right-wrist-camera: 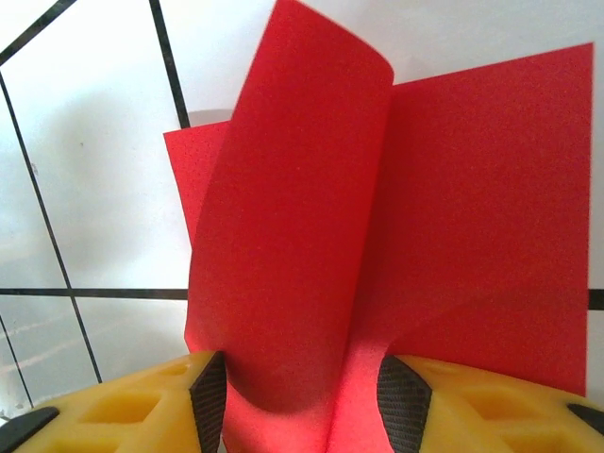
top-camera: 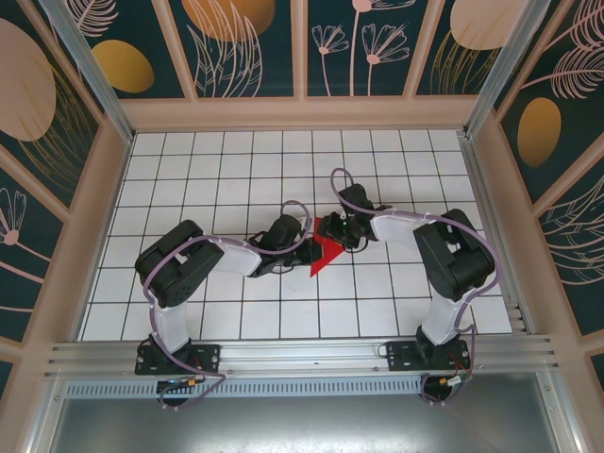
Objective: Fold a paper plane with a square sheet of paper (pick it up from the middle)
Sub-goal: Fourth fold the wing at the center of the table.
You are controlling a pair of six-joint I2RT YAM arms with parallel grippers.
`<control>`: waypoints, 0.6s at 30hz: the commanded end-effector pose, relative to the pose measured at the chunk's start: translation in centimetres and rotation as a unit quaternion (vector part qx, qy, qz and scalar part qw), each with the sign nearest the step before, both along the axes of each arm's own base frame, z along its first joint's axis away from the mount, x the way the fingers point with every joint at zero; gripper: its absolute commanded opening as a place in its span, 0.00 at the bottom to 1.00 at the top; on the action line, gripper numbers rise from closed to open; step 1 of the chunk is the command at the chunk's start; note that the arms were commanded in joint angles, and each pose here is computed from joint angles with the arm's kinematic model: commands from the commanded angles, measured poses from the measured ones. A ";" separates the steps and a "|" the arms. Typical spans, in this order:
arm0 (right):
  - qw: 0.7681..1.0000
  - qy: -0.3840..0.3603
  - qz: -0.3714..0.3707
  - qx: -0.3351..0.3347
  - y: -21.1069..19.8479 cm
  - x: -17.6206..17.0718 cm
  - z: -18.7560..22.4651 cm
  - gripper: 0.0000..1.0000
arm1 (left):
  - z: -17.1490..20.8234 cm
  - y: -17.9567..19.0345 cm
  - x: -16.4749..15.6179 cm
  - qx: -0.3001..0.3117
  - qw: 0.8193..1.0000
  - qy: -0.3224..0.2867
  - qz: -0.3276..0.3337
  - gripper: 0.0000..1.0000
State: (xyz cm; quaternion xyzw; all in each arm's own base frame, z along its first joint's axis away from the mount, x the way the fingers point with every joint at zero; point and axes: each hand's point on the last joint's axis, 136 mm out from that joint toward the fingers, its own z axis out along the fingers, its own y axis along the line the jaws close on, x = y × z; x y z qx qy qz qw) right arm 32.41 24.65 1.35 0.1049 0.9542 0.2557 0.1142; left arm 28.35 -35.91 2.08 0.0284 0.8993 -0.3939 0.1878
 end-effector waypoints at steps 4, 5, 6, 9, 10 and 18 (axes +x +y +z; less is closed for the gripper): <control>0.983 0.123 0.002 -0.138 -5.1 -6.3 -9.2 0.53 | -0.7 0.5 -0.1 0.022 1.000 0.008 0.005 0.09; 0.983 0.123 0.002 -0.137 -5.0 -6.3 -9.2 0.53 | -0.8 0.5 -0.2 0.023 1.000 0.009 0.004 0.09; 0.983 0.124 0.001 -0.137 -5.0 -6.4 -9.2 0.53 | -0.9 0.6 -0.2 0.022 1.000 0.010 0.005 0.09; 0.983 0.126 0.000 -0.137 -5.0 -6.4 -9.2 0.53 | -0.9 0.7 -0.1 0.024 1.000 0.011 0.009 0.09; 0.983 0.126 -0.001 -0.136 -5.0 -6.4 -9.2 0.53 | -1.0 0.7 -0.1 0.025 1.000 0.012 0.010 0.09; 0.985 0.124 -0.003 -0.117 -4.4 -6.1 -8.4 0.52 | -2.4 1.4 -0.6 0.047 0.998 0.031 0.011 0.05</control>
